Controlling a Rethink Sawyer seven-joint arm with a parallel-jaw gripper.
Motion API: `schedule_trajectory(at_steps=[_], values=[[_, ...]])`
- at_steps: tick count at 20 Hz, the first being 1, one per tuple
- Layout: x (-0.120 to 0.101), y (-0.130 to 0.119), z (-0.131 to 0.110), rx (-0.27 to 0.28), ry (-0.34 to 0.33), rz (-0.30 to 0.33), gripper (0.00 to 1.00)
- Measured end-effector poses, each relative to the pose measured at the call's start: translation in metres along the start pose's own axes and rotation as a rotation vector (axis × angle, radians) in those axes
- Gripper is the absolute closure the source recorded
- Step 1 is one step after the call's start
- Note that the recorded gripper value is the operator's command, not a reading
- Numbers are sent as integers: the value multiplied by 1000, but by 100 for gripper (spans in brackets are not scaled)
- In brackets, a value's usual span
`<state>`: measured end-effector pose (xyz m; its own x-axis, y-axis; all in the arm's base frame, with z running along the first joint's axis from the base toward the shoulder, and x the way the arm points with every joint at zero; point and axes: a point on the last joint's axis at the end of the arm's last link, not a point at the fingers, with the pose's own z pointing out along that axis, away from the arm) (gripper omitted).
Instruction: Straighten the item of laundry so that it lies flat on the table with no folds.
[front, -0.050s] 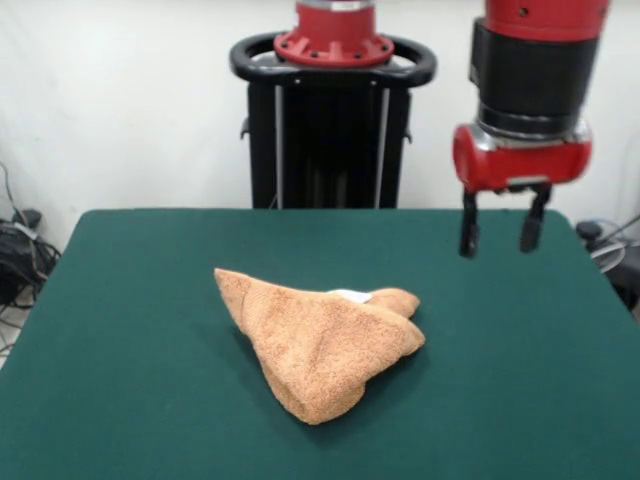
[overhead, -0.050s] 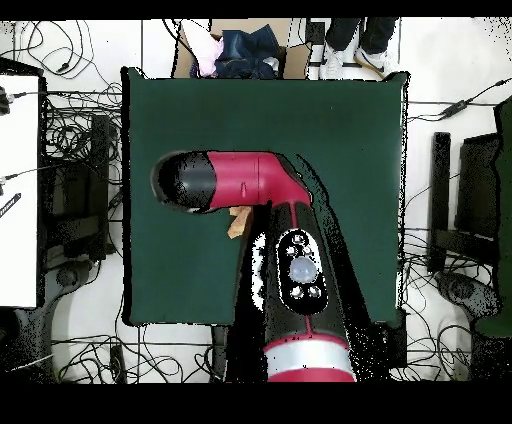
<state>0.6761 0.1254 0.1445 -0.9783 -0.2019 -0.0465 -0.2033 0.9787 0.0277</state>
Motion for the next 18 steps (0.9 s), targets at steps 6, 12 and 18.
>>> schedule_trajectory(at_steps=[6, 12, 18], values=[[-39, -7, 6, -10, -15, 2, 0], [-61, -28, 7, -18, -3, 7, 0], [-62, -69, 2, -38, 15, 47, 0]])
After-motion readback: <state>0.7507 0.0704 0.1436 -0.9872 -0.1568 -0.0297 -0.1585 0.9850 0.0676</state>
